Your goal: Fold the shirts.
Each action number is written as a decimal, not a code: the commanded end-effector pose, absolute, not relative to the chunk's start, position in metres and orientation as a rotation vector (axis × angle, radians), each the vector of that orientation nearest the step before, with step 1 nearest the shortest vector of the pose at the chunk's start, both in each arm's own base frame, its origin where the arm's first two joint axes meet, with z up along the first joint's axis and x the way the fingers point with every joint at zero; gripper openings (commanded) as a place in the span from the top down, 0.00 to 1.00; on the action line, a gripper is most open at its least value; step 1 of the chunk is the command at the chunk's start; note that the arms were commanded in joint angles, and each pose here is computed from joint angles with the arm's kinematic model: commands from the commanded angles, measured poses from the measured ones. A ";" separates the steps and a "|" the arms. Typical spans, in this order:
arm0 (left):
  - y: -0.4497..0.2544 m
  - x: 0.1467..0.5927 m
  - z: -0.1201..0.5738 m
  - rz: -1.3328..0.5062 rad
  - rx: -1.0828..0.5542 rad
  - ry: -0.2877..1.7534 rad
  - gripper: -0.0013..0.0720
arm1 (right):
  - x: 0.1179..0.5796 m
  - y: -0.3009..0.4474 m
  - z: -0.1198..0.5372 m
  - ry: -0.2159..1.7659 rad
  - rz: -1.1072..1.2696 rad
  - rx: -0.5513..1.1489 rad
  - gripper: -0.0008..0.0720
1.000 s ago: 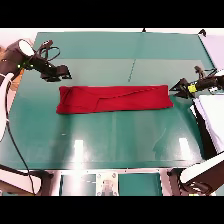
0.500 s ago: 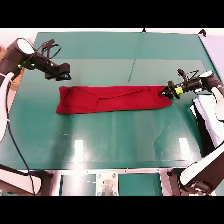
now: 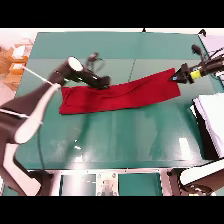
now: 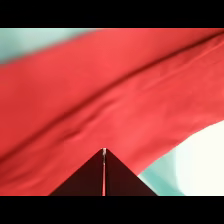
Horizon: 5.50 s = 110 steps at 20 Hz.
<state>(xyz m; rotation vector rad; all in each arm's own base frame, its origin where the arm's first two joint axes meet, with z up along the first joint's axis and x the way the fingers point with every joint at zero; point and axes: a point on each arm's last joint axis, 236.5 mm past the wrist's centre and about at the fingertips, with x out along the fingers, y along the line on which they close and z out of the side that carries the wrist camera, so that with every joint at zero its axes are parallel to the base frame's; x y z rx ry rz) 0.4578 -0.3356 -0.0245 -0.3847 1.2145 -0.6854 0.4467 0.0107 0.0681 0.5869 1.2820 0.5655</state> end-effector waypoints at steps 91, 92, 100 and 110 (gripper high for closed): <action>-0.020 0.400 0.189 -0.145 0.056 1.126 0.95 | 0.195 -0.290 0.135 1.150 -0.931 1.120 0.97; -0.020 0.399 0.188 -0.153 0.068 1.128 0.95 | 0.179 -0.288 0.126 1.189 -0.984 1.115 0.97; -0.020 0.399 0.188 -0.155 0.069 1.129 0.95 | 0.100 -0.251 0.011 1.599 -1.085 1.101 0.57; -0.025 0.406 0.196 -0.154 0.038 1.080 0.95 | 0.335 -0.213 0.108 1.107 -0.425 0.926 0.97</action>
